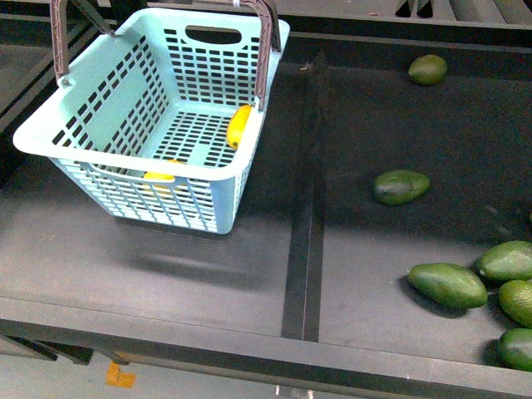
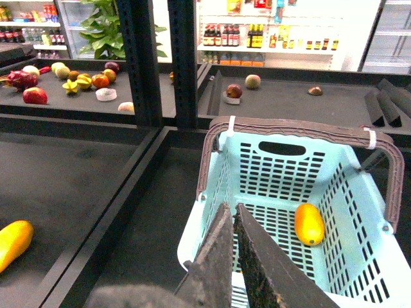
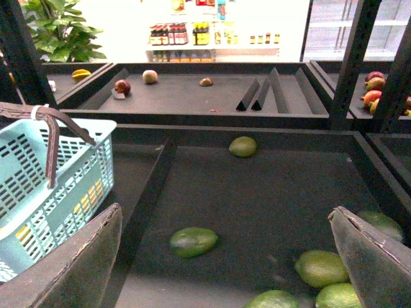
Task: Pick lemon and mango into basket
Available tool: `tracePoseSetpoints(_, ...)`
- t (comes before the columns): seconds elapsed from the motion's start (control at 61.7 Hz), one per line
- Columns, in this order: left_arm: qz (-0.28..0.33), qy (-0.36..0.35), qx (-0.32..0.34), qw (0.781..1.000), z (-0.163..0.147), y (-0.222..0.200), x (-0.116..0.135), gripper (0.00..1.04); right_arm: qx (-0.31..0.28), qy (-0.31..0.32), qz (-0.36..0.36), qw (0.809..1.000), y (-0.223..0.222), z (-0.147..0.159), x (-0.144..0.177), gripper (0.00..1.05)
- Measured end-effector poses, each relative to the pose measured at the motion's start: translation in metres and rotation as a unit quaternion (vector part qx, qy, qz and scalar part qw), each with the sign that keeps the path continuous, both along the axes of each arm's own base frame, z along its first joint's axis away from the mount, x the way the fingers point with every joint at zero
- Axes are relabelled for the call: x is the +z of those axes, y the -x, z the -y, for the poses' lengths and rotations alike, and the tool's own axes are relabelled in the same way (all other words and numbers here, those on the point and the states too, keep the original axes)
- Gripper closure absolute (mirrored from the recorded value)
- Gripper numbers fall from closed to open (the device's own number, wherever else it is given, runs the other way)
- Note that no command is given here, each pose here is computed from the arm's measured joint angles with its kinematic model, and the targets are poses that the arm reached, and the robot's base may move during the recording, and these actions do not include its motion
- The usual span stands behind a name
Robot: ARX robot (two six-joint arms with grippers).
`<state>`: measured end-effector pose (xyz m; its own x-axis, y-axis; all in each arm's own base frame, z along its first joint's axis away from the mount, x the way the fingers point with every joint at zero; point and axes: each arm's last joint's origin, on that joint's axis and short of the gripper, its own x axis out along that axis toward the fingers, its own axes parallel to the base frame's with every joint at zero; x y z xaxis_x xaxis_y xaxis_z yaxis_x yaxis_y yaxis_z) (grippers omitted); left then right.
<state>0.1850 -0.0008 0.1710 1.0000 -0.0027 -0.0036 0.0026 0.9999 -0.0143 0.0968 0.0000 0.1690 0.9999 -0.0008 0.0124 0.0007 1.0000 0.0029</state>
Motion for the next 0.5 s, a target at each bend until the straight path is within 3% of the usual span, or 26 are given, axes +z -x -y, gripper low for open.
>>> tracePoseSetpoints(0.113, -0.008, 0.000, 0.000, 1.000, 0.000, 0.013, -0.010, 1.01, 0.000, 0.000, 0.000, 1.000, 0.000, 0.000, 0.000, 0.09)
tracePoseSetpoints(0.502, 0.001, -0.002, -0.001, 1.000, 0.000, 0.046, -0.005, 1.01, 0.000, 0.000, 0.000, 1.000, 0.000, 0.000, 0.000, 0.09)
